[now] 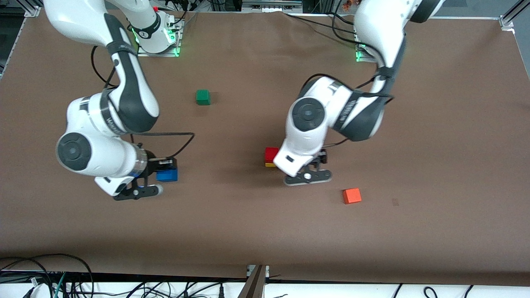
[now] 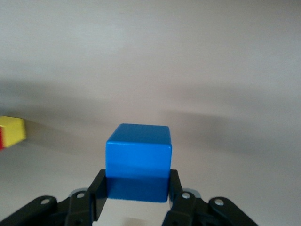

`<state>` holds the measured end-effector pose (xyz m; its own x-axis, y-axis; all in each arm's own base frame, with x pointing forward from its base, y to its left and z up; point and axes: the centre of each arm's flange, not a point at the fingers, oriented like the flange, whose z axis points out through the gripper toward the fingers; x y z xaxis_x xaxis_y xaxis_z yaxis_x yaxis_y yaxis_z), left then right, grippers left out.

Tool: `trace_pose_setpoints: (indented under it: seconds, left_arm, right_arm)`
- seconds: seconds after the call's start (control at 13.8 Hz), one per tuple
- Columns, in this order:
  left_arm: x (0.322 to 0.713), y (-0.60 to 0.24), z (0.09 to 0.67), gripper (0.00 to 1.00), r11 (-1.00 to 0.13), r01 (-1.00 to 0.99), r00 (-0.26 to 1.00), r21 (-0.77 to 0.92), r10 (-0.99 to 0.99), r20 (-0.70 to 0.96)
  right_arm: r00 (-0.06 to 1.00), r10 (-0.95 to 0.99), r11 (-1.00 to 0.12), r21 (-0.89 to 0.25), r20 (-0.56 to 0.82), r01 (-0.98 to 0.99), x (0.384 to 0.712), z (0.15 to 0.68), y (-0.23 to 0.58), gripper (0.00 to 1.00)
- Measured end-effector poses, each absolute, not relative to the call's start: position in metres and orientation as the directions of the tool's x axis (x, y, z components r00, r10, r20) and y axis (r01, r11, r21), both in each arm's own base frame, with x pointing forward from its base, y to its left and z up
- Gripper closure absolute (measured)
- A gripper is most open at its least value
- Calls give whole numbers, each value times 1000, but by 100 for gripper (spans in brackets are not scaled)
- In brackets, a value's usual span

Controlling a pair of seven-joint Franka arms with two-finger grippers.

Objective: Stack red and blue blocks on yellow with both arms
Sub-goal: 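Lower the blue cube onto the red cube while the left gripper withdraws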

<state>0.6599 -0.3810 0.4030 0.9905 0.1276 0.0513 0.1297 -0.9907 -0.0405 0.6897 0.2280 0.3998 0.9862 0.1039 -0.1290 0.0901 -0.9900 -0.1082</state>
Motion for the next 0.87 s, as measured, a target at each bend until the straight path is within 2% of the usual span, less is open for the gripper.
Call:
trace_pose_setpoints:
  seconds: [0.22,0.44,0.73,0.87]
  left_arm:
    - [685,-283,474,0,-987,153,987,-48,151,54]
    - [697,-182,523,0,-982,180,983,-51,177,50]
    - [678,-75,581,0,-992,109,994,-59,107,28]
    - [659,-31,596,0,-996,85,996,-32,85,1]
  right_arm:
    - [994,28,-994,-108,-108,16,665,403,312,44]
    - [998,-37,-991,-127,-53,-43,635,381,404,44]
    - [995,-97,-989,-116,19,-94,576,334,528,44]
    - [995,-95,-989,-115,40,-90,566,325,547,44]
